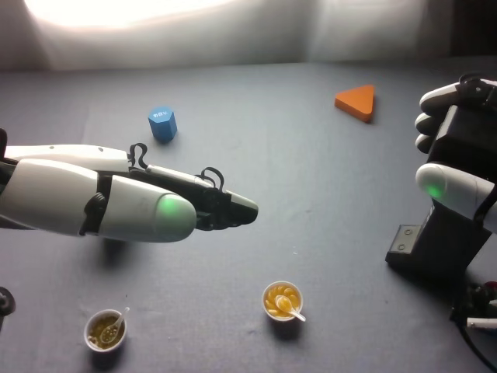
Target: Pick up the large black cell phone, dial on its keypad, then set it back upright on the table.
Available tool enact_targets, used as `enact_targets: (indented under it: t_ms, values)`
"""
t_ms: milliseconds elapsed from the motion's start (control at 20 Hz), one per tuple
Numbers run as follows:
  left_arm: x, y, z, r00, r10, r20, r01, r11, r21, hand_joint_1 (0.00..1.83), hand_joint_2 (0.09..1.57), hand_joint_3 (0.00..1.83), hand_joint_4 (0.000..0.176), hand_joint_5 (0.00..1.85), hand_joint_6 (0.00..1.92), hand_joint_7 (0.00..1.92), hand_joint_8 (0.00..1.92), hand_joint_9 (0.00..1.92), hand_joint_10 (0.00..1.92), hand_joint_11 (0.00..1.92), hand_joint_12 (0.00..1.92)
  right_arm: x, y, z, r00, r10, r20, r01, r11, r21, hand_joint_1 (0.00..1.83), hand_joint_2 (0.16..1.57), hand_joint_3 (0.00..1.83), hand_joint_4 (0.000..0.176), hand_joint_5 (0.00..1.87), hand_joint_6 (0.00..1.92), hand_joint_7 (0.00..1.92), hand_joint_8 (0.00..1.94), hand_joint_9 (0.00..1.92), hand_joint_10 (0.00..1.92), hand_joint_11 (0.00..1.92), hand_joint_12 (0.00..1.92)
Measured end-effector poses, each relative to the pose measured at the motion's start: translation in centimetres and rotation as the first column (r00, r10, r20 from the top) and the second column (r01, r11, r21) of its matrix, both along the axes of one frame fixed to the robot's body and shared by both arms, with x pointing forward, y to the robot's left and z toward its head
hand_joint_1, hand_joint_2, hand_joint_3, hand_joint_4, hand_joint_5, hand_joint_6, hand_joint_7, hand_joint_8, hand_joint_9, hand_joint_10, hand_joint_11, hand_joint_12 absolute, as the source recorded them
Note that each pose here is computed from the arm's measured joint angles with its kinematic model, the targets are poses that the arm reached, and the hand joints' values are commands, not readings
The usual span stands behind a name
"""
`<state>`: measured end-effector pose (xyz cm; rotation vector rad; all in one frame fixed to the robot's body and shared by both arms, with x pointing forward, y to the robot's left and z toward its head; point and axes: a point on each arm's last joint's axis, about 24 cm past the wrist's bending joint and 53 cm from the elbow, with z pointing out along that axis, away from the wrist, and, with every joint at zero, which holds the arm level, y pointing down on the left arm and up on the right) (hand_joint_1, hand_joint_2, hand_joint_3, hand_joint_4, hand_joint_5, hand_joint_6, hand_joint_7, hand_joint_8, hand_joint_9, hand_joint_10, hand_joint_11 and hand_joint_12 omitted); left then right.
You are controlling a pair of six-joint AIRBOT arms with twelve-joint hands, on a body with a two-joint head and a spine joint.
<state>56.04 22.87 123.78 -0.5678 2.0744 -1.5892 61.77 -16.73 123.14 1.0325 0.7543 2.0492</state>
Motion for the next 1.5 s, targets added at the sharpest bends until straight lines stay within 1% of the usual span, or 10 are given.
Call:
enact_targets:
  t_ms: [150,450,650,750,900,950,1050,1100,1200,1500]
  values:
    - [0.01,-0.01,0.04,1.0,0.0,0.001,0.0,1.0,-0.001,0.03,1.26,0.0,0.0,0.24,0.01,0.21,0.0,0.16,0.0,0.0,0.39,-0.04,0.03,0.0,1.0,0.001,0.001,-0.001,1.0,-0.001,1.48,1.18,0.0,0.0,0.76,1.22,0.81,1.08,0.82,1.23,0.64,1.71]
    - [0.03,0.23,0.21,1.0,0.006,0.005,-0.006,1.0,-0.002,0.03,1.26,0.0,0.0,0.22,0.0,0.2,0.0,0.16,0.0,0.0,0.4,-0.13,0.07,-0.04,1.0,0.002,0.004,-0.002,1.0,-0.002,1.49,1.12,0.0,0.0,0.91,0.97,0.93,0.94,0.94,1.11,0.76,1.63]
    - [0.03,0.23,0.23,1.0,0.006,0.005,-0.006,1.0,-0.003,0.01,1.27,0.0,0.0,0.21,0.0,0.18,0.0,0.14,0.0,0.0,0.33,-0.16,0.1,-0.03,1.0,0.004,0.005,-0.004,1.0,-0.002,1.47,1.21,0.0,0.0,0.7,1.33,0.78,1.11,0.77,1.27,0.58,1.76]
    - [0.02,0.22,0.23,1.0,0.006,0.005,-0.006,1.0,-0.003,0.0,1.27,0.0,0.0,0.21,0.0,0.19,0.0,0.15,0.0,0.0,0.36,-0.18,0.14,0.0,1.0,0.006,0.007,-0.006,1.0,-0.004,1.48,1.13,0.0,0.0,0.88,1.12,0.92,0.91,0.93,1.06,0.73,1.64]
    - [0.02,0.22,0.23,1.0,0.006,0.005,-0.006,1.0,-0.003,0.0,1.26,0.0,0.0,0.22,0.0,0.21,0.0,0.16,0.0,0.0,0.43,-0.18,0.14,0.0,1.0,0.006,0.007,-0.006,1.0,-0.004,1.38,1.17,0.0,0.0,0.8,1.2,0.8,1.13,0.87,1.3,0.67,1.43]
    - [0.02,0.22,0.23,1.0,0.006,0.006,-0.006,1.0,-0.003,0.01,1.26,0.0,0.0,0.22,0.0,0.21,0.0,0.17,0.0,0.0,0.42,-0.18,0.14,0.0,1.0,0.005,0.006,-0.005,1.0,-0.004,1.45,1.18,0.0,0.0,0.77,1.18,0.74,1.14,0.82,1.29,0.75,1.68]
    - [0.02,0.22,0.23,1.0,0.006,0.007,-0.006,1.0,-0.002,0.02,1.26,0.0,0.0,0.23,0.0,0.2,0.0,0.17,0.0,0.0,0.42,-0.18,0.17,-0.01,1.0,0.007,0.006,-0.007,1.0,-0.004,1.34,1.27,0.0,0.0,0.61,1.45,0.74,0.38,0.64,1.49,0.55,1.43]
    - [0.02,0.22,0.23,1.0,0.006,0.007,-0.006,1.0,-0.002,0.02,1.26,0.0,0.0,0.23,0.0,0.2,0.0,0.17,0.0,0.0,0.42,-0.2,0.24,0.01,1.0,0.01,0.007,-0.01,1.0,-0.004,1.3,1.22,0.0,0.0,0.58,0.72,0.76,0.23,0.62,0.92,0.49,1.4]
    - [0.02,0.22,0.23,1.0,0.006,0.007,-0.006,1.0,-0.002,0.01,1.26,0.0,0.0,0.21,0.0,0.19,0.0,0.16,0.0,0.0,0.41,-0.26,0.29,0.08,1.0,0.013,0.011,-0.012,1.0,-0.005,1.21,1.19,0.0,0.0,0.64,0.12,0.74,0.04,0.67,0.41,0.4,1.37]
    - [0.03,0.23,0.23,1.0,0.006,0.007,-0.006,1.0,-0.001,0.01,1.26,0.0,0.0,0.22,0.0,0.18,0.0,0.14,0.0,0.0,0.33,-0.24,0.24,0.09,1.0,0.011,0.012,-0.011,1.0,-0.006,0.99,1.12,0.0,0.0,0.46,0.0,0.47,0.0,0.47,0.04,0.02,1.28]
